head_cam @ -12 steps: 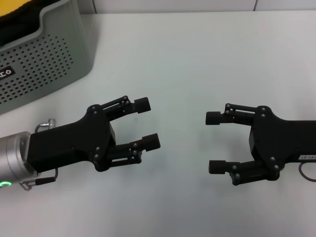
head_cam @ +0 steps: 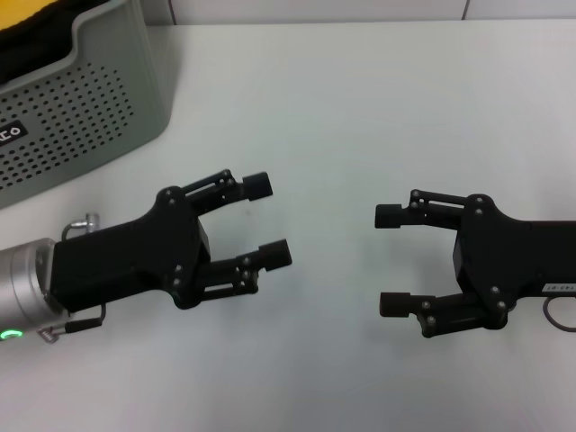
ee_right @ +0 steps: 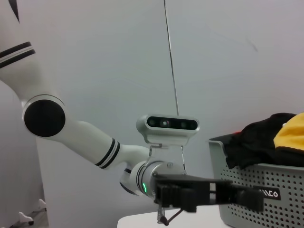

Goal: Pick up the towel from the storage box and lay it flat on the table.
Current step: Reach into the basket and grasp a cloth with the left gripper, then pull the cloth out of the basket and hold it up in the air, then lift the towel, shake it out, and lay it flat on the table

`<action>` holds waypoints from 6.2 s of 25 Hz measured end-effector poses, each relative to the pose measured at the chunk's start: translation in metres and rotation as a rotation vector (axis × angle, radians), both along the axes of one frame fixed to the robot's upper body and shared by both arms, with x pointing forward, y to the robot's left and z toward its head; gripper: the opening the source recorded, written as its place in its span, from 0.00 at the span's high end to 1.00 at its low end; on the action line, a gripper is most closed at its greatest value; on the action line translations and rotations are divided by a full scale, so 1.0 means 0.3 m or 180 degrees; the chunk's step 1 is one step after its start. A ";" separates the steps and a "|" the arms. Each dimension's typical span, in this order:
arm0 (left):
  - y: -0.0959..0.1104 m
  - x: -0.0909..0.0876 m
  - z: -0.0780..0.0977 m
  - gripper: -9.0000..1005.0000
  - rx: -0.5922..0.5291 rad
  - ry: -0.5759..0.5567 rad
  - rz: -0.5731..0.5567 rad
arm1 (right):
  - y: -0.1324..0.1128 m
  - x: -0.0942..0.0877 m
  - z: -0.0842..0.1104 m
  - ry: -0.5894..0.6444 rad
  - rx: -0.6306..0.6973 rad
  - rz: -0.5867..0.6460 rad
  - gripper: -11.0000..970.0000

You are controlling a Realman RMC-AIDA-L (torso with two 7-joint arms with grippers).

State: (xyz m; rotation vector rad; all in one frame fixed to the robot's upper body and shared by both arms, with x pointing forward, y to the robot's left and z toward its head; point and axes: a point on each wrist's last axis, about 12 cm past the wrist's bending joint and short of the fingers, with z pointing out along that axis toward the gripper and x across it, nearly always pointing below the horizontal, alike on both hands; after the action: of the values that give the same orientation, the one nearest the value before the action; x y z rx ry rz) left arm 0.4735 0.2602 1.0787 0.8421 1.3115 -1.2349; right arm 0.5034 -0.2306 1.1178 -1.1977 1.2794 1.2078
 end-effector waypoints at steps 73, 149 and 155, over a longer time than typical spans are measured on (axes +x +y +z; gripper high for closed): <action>0.220 0.266 0.379 0.95 -0.0239 -0.0300 0.2403 | 0.006 -0.018 -0.104 -0.0139 0.0193 -0.0327 0.13; 0.054 0.183 0.090 0.95 -0.0870 0.0802 0.1174 | 0.264 0.127 0.068 -0.3553 -0.1023 -0.1209 0.85; 0.024 0.196 0.045 0.95 -0.0817 0.1048 0.1173 | 0.281 0.120 0.116 -0.3583 -0.0819 -0.1288 0.95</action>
State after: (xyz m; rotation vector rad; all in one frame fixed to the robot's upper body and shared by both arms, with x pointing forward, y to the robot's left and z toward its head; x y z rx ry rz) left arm 0.5322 0.2673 1.0920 0.2043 1.4500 -1.2401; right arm 0.5392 -0.1464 1.1527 -1.3842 0.7264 -0.0208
